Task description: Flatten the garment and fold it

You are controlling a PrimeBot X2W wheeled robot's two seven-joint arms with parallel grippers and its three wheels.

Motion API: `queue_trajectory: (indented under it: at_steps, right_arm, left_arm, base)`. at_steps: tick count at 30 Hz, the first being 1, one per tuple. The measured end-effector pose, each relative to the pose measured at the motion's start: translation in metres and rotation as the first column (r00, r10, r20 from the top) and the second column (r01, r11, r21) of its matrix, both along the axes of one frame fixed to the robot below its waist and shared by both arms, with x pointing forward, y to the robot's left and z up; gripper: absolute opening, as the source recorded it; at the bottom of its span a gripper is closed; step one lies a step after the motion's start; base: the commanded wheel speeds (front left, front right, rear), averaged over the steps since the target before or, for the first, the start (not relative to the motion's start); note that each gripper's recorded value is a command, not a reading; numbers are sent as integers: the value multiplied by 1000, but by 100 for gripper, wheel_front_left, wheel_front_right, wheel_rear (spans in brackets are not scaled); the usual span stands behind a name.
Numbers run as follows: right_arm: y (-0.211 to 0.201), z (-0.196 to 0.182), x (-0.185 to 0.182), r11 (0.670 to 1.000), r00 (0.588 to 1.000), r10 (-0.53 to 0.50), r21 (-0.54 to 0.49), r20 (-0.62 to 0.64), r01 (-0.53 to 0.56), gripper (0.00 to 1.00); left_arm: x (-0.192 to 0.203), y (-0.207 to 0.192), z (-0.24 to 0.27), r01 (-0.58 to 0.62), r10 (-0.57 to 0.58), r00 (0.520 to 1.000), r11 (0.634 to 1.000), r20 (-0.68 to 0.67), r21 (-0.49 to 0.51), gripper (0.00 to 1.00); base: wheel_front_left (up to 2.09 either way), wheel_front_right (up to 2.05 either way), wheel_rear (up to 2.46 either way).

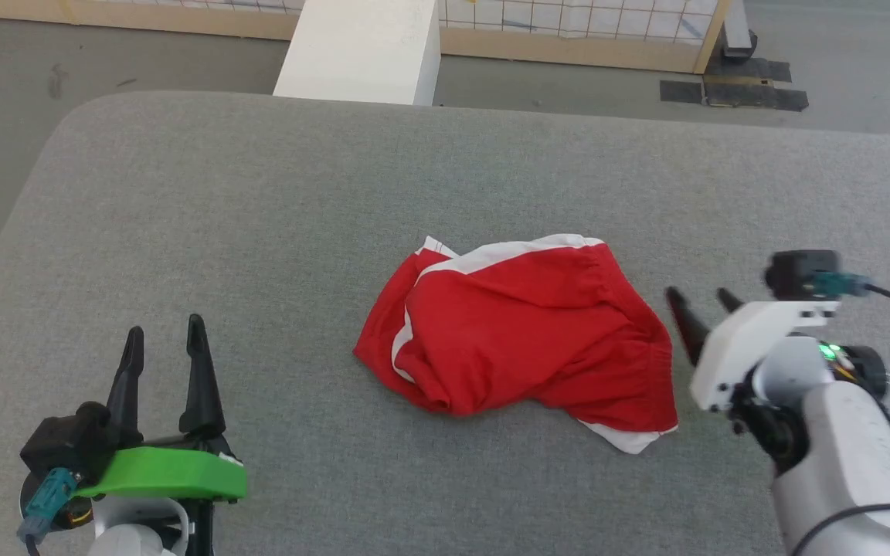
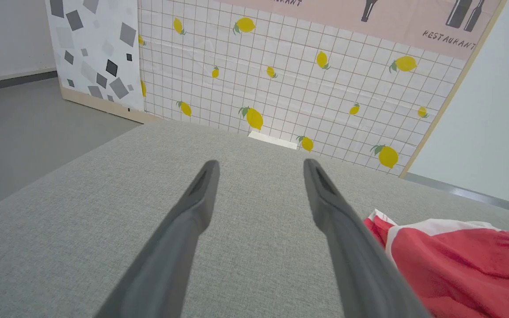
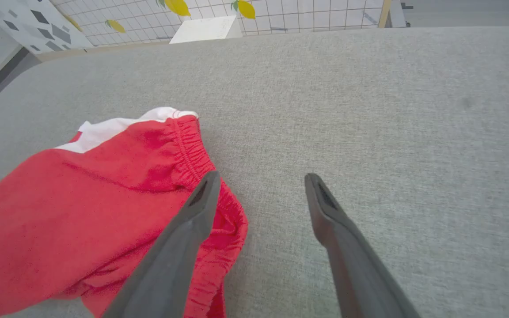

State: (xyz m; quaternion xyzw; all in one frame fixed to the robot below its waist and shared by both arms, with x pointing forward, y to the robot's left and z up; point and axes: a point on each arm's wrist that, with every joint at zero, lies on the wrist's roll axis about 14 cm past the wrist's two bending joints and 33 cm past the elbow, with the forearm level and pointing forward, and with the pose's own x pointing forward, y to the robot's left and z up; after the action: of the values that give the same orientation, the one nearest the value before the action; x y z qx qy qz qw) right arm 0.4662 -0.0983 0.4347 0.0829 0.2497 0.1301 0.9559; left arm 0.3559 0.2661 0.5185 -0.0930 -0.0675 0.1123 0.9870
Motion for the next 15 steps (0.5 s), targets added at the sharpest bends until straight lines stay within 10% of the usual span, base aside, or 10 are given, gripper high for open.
queue_trajectory:
  at_steps: [15]
  right_arm:
    - [23, -61, -43, 931, 902, 165, -238, -400, -276, 100]
  left_arm:
    - [6, -5, -11, 21, -21, 999, 1000, -25, -19, 100]
  base:
    - [0, 0, 0]
